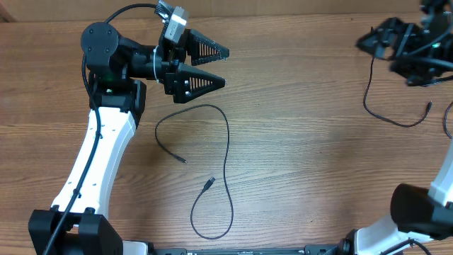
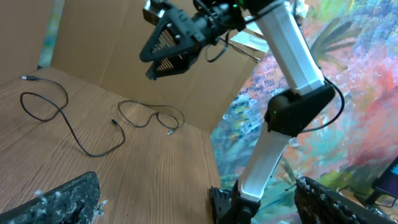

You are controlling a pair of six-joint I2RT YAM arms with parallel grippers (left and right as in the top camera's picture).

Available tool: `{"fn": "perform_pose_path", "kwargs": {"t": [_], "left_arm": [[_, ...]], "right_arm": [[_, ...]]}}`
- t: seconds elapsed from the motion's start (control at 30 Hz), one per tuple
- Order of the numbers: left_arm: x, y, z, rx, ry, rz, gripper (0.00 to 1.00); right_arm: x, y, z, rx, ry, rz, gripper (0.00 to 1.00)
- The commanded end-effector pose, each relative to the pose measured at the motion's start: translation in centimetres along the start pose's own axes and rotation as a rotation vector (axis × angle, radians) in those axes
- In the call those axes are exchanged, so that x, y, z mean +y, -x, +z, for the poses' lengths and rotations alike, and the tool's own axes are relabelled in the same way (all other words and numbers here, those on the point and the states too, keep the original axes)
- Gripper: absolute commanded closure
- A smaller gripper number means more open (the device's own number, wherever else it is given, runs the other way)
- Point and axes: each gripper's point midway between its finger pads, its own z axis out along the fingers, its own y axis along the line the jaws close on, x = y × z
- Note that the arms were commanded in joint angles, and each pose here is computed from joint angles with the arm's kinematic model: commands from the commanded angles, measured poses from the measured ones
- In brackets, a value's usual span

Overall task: Untangle cables
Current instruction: 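Return the open right gripper toward the cable at center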

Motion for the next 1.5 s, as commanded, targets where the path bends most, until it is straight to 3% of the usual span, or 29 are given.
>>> {"fn": "perform_pose_path", "kwargs": {"t": [0.0, 0.33, 0.63, 0.77, 0.97, 1.47], "left_arm": [[0.1, -0.1, -0.1, 0.01, -0.009, 0.02, 0.0], [0.1, -0.1, -0.1, 0.01, -0.009, 0.02, 0.0], [0.1, -0.1, -0.1, 0.01, -0.009, 0.02, 0.01], [0.1, -0.1, -0.1, 0.01, -0.009, 0.02, 0.0], [0.1, -0.1, -0.1, 0.01, -0.009, 0.02, 0.01], [0.1, -0.1, -0.1, 0.01, -0.009, 0.02, 0.0]], "right_arm": [[4.3, -2.2, -1.2, -0.002, 0.076, -0.107, 0.0], [9.9, -6.2, -1.0, 0.053, 0.139, -0.255, 0.0], [8.7, -5.6, 0.1, 0.02, 0.012, -0.231, 0.0], [9.4, -6.0, 3.1, 0.05, 0.022, -0.261, 0.0], [8.3, -7.9, 10.7, 0.141, 0.011, -0.136, 0.0], [-0.7, -16.2, 21.2, 0.338, -0.136, 0.047, 0.0]]}}
